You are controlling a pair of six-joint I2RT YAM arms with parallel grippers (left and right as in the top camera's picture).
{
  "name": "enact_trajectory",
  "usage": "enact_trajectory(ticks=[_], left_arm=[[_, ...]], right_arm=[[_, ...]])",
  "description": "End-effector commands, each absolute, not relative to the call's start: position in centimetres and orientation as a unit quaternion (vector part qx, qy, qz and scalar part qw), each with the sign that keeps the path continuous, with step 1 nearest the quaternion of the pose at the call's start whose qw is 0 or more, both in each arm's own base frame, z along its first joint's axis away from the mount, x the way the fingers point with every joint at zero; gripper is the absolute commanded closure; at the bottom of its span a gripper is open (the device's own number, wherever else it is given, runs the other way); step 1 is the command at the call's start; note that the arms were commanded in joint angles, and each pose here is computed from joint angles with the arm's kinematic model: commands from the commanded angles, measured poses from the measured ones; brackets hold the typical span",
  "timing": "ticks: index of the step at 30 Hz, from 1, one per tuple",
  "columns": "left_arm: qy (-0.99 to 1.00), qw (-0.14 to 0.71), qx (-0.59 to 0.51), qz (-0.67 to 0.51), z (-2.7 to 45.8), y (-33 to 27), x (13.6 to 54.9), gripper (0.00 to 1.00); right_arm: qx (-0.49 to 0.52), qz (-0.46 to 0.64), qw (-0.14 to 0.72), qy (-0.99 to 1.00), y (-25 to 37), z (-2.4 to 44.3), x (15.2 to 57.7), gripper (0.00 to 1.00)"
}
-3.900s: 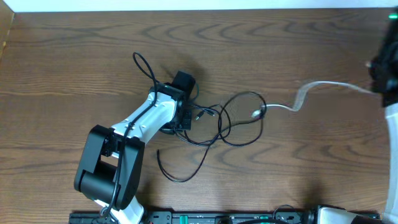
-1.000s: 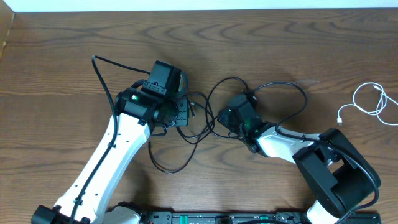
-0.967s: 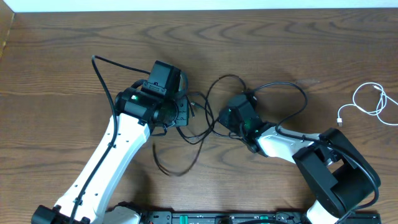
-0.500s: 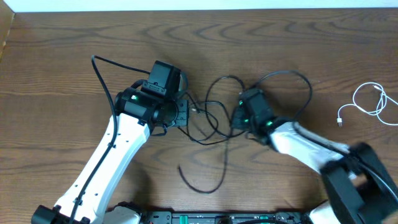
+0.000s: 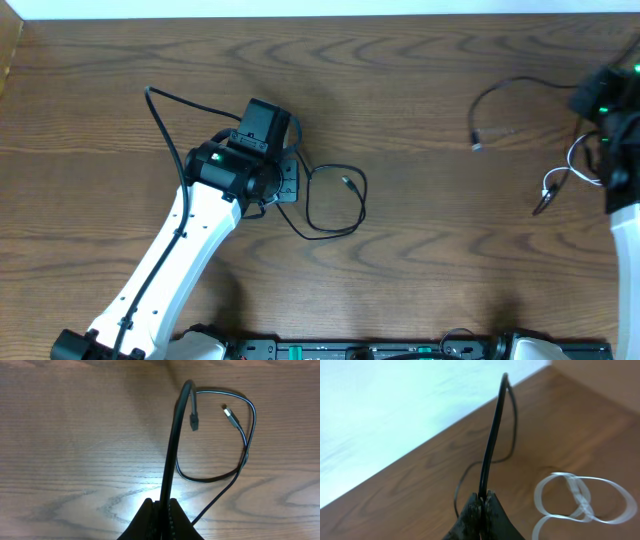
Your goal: Untangle cables
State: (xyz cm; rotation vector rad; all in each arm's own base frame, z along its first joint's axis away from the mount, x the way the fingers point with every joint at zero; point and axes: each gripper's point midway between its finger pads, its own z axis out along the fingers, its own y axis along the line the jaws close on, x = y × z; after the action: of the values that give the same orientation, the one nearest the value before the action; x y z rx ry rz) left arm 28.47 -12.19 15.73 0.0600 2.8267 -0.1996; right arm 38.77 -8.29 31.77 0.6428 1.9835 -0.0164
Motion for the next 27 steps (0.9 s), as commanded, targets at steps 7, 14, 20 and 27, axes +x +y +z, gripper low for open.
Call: enact_trajectory(ticks=[7,14,20,27], left_arm=[[0.987,0.151,0.018,-0.043,15.1,-11.3,28.4,0.92],[0.987,0.151,0.016,-0.044,15.1,-11.3,28.4,0.92],[0.988,0.148,0.017,-0.051,15.1,-11.5,28.3,0.92],[0.988,0.148,0.017,-0.051,15.1,-11.5,28.3,0.92]], right_arm=[[0.412,-0.136,0.484,0.76,-21.6,31.9,32.9,0.99],[0.45,-0.159,0.46,0.749,-25.6,29.8,32.4,0.99],[0.425,-0.113,0.484,0.756,-25.5,29.2,35.6,0.97],[0.385,-0.062,0.481,0.785,-23.5,28.7,36.8,0.43]])
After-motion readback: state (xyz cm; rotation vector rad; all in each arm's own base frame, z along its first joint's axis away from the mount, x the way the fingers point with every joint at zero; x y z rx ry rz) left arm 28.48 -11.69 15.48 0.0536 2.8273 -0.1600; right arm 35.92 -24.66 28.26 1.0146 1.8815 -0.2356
